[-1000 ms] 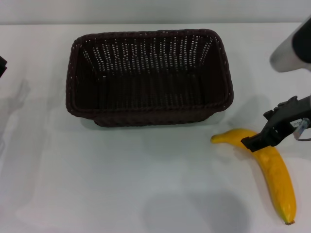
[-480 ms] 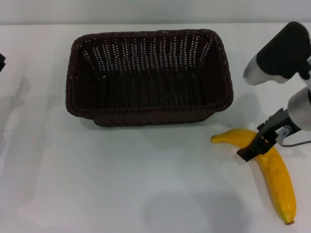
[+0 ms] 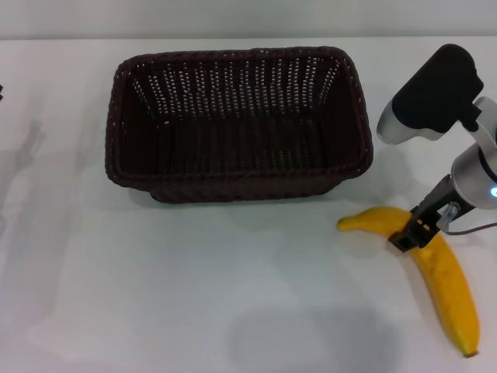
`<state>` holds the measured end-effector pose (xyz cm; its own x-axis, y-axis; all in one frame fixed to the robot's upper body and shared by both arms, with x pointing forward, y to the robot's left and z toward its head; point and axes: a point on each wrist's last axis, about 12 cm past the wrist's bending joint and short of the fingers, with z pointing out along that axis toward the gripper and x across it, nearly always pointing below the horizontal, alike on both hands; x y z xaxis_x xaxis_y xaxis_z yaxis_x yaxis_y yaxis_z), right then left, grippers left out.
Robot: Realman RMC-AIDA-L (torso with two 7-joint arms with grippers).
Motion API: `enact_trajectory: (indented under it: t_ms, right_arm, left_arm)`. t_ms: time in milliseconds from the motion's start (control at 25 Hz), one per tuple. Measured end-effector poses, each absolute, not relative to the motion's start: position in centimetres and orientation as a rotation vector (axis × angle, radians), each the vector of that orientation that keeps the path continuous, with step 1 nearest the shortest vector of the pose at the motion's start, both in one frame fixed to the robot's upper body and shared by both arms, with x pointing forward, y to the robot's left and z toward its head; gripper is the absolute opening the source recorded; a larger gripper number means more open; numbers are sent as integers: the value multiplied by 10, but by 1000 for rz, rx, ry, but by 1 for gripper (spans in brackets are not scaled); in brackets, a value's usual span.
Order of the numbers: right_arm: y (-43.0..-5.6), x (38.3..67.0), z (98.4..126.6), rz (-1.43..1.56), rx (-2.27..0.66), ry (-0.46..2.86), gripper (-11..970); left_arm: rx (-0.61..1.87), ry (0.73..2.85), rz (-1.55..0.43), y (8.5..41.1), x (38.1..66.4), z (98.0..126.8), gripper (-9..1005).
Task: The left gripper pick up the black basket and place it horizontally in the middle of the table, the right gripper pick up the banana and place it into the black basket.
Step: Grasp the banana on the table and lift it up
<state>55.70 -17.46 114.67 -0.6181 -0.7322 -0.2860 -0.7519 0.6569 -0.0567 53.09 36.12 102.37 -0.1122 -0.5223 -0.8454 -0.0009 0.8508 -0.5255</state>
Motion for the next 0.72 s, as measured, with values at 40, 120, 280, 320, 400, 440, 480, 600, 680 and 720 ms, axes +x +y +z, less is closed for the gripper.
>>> enact_trajectory:
  t_ms: [40, 120, 280, 320, 400, 440, 480, 600, 680, 720]
  right_arm:
    - [-174, 557, 1147, 96, -1191, 2591, 646]
    - [-174, 558, 1147, 90, -1190, 2588, 595]
    - [-175, 559, 1147, 71, -1188, 2580, 502]
    - [-176, 559, 1148, 68, -1187, 2581, 479]
    - [-179, 559, 1149, 68, -1182, 2588, 483]
    - [-181, 558, 1151, 67, -1180, 2592, 485]
    - [-183, 558, 1152, 66, -1185, 2597, 487]
    - [-194, 554, 1158, 77, -1228, 2624, 494]
    - [-198, 552, 1164, 117, -1260, 2619, 498]
    - [-198, 552, 1164, 117, -1260, 2619, 500]
  left_arm:
    - [-417, 1634, -464, 361, 531, 1024, 896]
    - [-419, 1632, -464, 361, 531, 1024, 896]
    - [-435, 1620, -463, 363, 532, 1025, 896]
    - [-439, 1617, -462, 363, 532, 1025, 896]
    - [-442, 1616, -461, 363, 531, 1025, 895]
    - [-443, 1616, -461, 364, 531, 1025, 895]
    - [-443, 1616, -462, 364, 531, 1025, 895]
    - [-443, 1615, -462, 364, 532, 1025, 895]
    - [-442, 1614, -462, 364, 532, 1026, 895]
    - [-442, 1613, -461, 364, 532, 1026, 895]
